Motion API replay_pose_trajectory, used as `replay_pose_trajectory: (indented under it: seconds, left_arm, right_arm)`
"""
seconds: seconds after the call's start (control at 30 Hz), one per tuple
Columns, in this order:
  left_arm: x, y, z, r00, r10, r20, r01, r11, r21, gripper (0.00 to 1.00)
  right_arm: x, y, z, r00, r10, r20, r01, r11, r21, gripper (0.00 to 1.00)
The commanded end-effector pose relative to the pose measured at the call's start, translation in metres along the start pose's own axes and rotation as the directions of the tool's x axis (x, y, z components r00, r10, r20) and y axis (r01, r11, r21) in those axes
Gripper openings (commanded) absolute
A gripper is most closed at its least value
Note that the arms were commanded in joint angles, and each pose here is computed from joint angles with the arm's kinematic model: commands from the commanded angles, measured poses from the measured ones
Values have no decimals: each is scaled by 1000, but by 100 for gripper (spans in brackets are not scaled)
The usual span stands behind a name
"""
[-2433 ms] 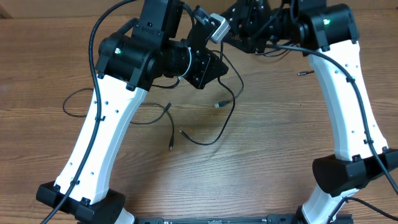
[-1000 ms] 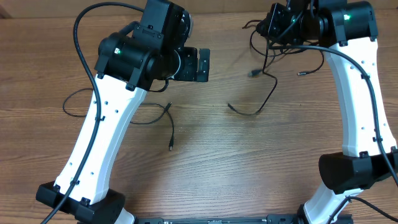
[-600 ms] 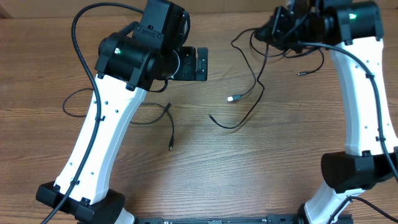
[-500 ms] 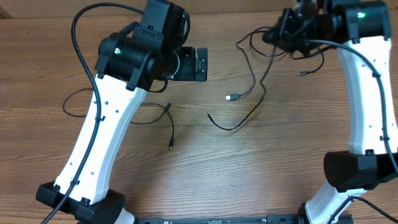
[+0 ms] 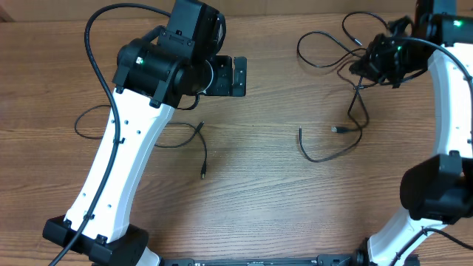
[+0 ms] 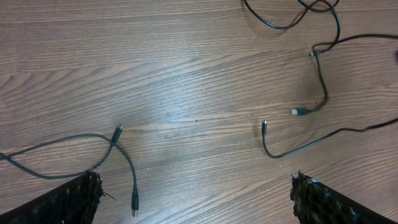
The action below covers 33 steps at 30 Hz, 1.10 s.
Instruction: Untangle cables
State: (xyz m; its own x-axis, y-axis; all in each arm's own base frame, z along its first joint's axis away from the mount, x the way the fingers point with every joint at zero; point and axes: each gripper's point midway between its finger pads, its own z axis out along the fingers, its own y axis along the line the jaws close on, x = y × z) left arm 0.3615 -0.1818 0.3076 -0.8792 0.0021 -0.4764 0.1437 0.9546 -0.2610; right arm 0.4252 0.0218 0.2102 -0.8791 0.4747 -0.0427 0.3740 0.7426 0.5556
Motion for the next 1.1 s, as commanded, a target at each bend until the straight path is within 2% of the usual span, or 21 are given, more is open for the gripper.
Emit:
replay_pose_trajectory:
  seconds: [0.0,0.17,0.37,0.5,0.63,0.77,0.9,1.07]
  left_arm:
    - [-4,0,-6,1000,-16,23,16,1000,-2,99]
    - [-5,0,-6,1000,-17,24,17,1000,-1,100]
    - [-6,0,-6,999,-39,27,39,999,0,100]
    - [-8,-1,-4,996,-80,35,80,997,5,100]
    - [-9,-1,-3,996,-80,35,80,997,4,100]
    - [-8,-1,1,996,-80,26,80,997,0,100]
    - [-8,0,6,997,-81,16,81,997,-6,100]
    - [-8,0,13,997,-82,3,82,997,-11,100]
  right_arm:
    - [-1,0,2,1000,-19,2,19,1000,-12,4]
    - [13,34,-2,997,-66,-41,59,987,-147,4]
    - [48,93,-10,974,-206,-99,160,924,-347,4]
    - [73,131,-19,945,-315,-85,250,868,-429,4]
    - [83,153,-33,926,-375,-47,305,815,-493,4]
    - [72,144,-35,937,-347,-34,290,831,-474,4]
    - [49,104,-28,967,-253,-24,228,905,-359,4]
    - [38,63,-11,977,-207,-45,183,932,-313,4]
